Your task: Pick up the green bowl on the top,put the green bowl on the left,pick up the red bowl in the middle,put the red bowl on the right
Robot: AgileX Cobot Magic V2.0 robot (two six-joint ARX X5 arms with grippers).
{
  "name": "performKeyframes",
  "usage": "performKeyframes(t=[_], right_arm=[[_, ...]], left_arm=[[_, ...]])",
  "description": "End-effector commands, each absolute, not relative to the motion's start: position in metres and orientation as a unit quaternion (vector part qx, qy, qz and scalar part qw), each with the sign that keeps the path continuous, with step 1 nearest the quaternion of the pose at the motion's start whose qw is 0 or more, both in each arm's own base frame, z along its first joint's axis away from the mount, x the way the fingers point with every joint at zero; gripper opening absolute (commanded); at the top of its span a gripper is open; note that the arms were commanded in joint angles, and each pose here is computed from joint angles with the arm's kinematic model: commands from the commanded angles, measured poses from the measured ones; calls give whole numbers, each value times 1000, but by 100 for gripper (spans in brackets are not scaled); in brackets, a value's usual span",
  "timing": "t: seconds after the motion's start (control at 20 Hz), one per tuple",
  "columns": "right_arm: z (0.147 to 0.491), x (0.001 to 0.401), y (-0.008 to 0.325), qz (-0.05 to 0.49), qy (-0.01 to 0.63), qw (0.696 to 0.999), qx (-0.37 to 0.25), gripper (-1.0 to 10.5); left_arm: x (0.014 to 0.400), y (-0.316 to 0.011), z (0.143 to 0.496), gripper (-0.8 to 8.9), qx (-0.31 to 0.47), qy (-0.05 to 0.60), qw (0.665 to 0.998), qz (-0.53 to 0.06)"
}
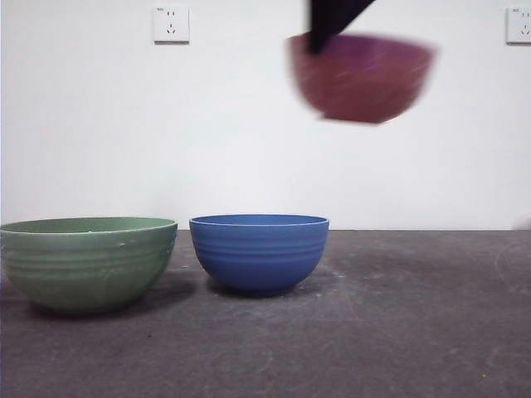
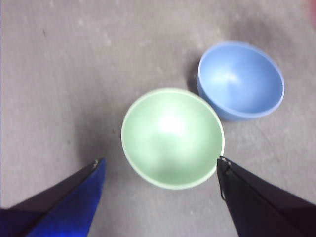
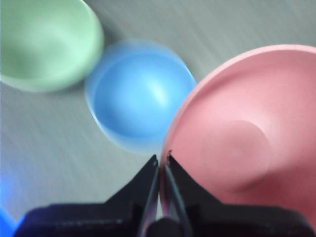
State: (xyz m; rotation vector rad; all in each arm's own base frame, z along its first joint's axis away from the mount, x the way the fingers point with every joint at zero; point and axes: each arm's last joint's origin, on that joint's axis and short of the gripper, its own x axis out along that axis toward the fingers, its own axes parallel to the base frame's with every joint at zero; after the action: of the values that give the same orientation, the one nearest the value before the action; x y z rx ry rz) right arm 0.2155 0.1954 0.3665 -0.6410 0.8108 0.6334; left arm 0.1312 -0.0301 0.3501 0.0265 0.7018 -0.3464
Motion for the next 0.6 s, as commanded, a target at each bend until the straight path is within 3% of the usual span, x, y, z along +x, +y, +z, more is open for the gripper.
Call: performKeyframes(t=[0.05,0.4,0.6], right_arm=[[360,210,176,229,435,831,-261,-13],[276,207,167,196,458,838,-221,-13],[242,218,179,240,462,832,-194,-13]], left_arm=[[132,-30,352,377,16,328,929,-170],[133,-30,353,377,12,322,931,-170],[133,-30,353,377,12,326,930,-169]])
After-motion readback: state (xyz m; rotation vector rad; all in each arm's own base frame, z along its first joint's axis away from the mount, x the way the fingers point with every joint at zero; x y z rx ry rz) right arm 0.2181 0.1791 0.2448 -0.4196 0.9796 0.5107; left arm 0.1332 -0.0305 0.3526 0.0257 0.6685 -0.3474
